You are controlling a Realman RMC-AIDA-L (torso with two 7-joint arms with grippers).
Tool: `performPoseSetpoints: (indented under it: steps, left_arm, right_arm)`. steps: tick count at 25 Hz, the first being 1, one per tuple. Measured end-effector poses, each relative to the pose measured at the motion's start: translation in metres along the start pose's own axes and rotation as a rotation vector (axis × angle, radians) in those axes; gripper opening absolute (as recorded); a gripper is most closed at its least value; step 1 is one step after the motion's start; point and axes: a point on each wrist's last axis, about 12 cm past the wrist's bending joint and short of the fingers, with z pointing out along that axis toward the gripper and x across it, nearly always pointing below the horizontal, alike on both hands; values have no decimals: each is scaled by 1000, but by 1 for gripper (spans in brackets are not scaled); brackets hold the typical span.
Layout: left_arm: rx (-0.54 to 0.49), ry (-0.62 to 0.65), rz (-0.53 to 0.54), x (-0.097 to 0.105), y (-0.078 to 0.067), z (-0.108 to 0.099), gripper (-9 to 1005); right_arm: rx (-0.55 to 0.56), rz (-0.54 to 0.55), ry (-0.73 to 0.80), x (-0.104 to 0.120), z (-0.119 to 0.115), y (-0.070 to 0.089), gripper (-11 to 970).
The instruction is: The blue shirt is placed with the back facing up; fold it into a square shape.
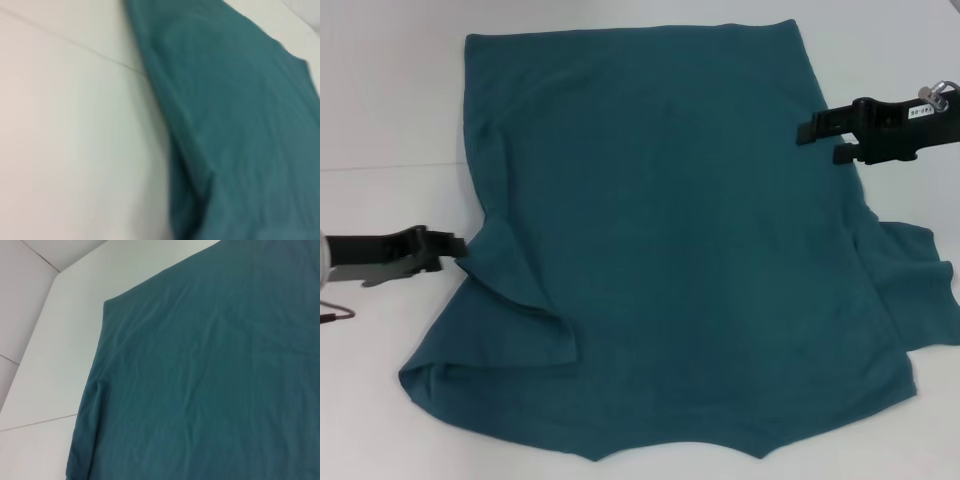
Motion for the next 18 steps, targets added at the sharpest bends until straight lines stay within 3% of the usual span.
performPoseSetpoints:
  steps: [4, 12, 18]
  left_arm:
    - [-23, -16, -34, 4, 7, 2, 458]
    - [-51, -36, -60, 10, 5, 21, 615]
    - [-44, -36, -47, 13, -4, 34, 831]
  right_arm:
    - [0, 1, -1, 0, 0, 0, 722]
    - [-4, -2, -1, -1, 1, 2, 720]
    - [-3, 0, 0, 0, 1, 1, 719]
